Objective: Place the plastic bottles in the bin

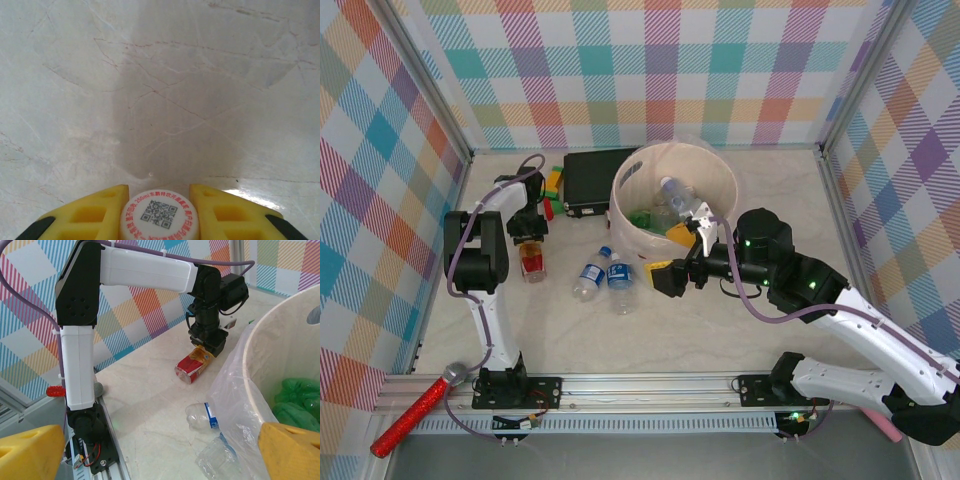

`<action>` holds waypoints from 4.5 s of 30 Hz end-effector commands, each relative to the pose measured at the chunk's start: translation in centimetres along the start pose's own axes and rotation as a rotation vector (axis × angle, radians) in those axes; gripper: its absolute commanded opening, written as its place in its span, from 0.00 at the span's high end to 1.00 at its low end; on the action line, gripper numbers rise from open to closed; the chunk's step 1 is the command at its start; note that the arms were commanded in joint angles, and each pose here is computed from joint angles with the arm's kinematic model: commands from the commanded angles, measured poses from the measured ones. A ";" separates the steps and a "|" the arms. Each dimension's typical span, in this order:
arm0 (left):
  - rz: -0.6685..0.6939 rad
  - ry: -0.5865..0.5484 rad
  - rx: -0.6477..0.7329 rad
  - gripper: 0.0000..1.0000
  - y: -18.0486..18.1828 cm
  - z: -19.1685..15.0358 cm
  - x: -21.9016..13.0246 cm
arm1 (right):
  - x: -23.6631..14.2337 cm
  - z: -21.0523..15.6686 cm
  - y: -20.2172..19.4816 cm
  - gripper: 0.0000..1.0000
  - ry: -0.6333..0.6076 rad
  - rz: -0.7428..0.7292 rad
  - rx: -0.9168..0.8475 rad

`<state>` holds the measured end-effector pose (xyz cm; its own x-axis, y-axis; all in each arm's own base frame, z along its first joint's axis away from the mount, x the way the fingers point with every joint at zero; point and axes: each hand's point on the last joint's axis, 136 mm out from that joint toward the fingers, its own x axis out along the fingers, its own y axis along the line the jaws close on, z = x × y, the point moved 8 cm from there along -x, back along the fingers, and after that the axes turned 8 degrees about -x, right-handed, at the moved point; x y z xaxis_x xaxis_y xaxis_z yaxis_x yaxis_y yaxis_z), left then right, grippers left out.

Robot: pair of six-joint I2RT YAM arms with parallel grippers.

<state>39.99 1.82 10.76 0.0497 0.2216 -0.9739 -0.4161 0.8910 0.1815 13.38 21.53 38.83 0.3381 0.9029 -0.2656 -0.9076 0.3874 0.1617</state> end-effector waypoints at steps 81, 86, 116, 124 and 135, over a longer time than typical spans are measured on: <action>-0.955 -1.277 0.399 0.31 -22.6 -16.4 -41.3 | -10.3 0.5 -2.9 0.01 -0.132 -0.633 -0.031; -0.974 -1.254 0.372 0.04 -20.9 -16.7 -42.0 | -9.9 0.6 -2.8 0.01 -0.123 -0.616 -0.032; -0.791 -0.925 0.051 0.00 -4.1 -20.8 -33.3 | -6.3 1.4 -2.8 0.01 -0.084 -0.509 -0.030; -0.622 -0.788 -0.012 0.07 -0.4 -20.5 -27.7 | -5.6 2.2 -2.4 0.01 -0.072 -0.454 -0.043; -0.487 -0.457 0.043 0.15 -0.1 -19.0 -20.2 | -4.9 2.8 -2.1 0.01 -0.061 -0.402 -0.046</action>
<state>21.91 -10.27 30.06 0.7183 -0.0362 -0.6948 -0.2266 0.9320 -0.2829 14.73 16.80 40.86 0.6940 0.6578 -0.2927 -0.6864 0.7272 0.0068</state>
